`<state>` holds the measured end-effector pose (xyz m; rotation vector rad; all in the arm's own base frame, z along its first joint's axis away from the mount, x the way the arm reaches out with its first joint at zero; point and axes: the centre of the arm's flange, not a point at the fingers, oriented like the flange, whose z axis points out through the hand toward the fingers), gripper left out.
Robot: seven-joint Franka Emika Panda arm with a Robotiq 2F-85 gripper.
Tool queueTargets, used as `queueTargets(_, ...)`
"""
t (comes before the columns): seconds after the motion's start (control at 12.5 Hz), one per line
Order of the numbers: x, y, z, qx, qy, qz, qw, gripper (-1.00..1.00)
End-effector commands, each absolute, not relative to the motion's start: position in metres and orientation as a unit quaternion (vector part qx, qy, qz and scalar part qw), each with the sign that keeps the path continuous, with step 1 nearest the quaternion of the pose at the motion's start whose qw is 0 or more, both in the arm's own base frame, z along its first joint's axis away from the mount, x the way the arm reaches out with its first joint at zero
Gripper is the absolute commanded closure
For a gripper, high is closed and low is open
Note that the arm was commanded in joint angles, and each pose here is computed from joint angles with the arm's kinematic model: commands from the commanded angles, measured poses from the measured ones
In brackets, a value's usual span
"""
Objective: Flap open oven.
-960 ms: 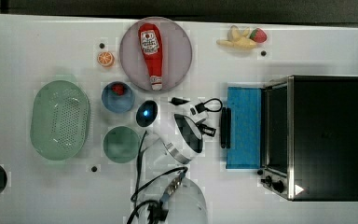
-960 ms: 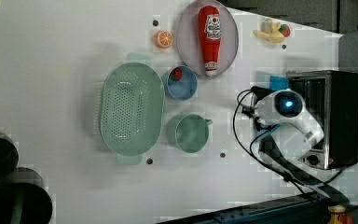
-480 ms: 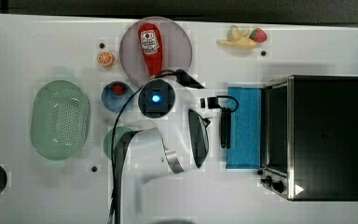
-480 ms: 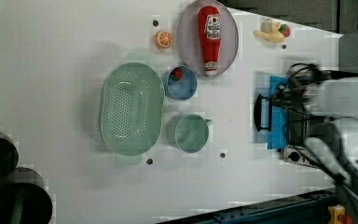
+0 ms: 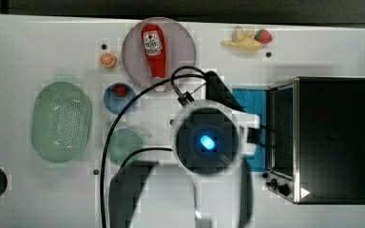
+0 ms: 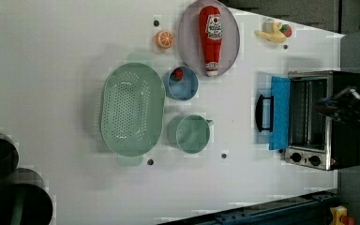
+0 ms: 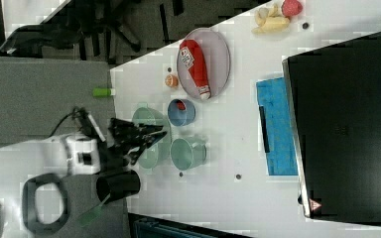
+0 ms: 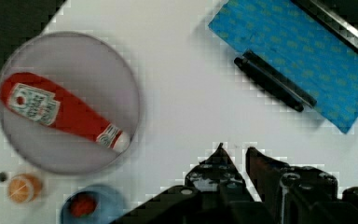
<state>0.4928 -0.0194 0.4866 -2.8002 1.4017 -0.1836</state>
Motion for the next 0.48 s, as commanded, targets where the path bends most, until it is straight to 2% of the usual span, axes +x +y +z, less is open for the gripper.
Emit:
queueTargets(0.08,0.479,-0.021,0.512,-0.879,0.475,-0.046,0.009,0.65)
queueTargets(0.24,0.468,-0.022,0.537,-0.878,0.476,-0.043,0.01,0.65)
queueTargets(0.48,0.456,-0.025,0.572,-0.878,0.478,-0.017,-0.004,0.65)
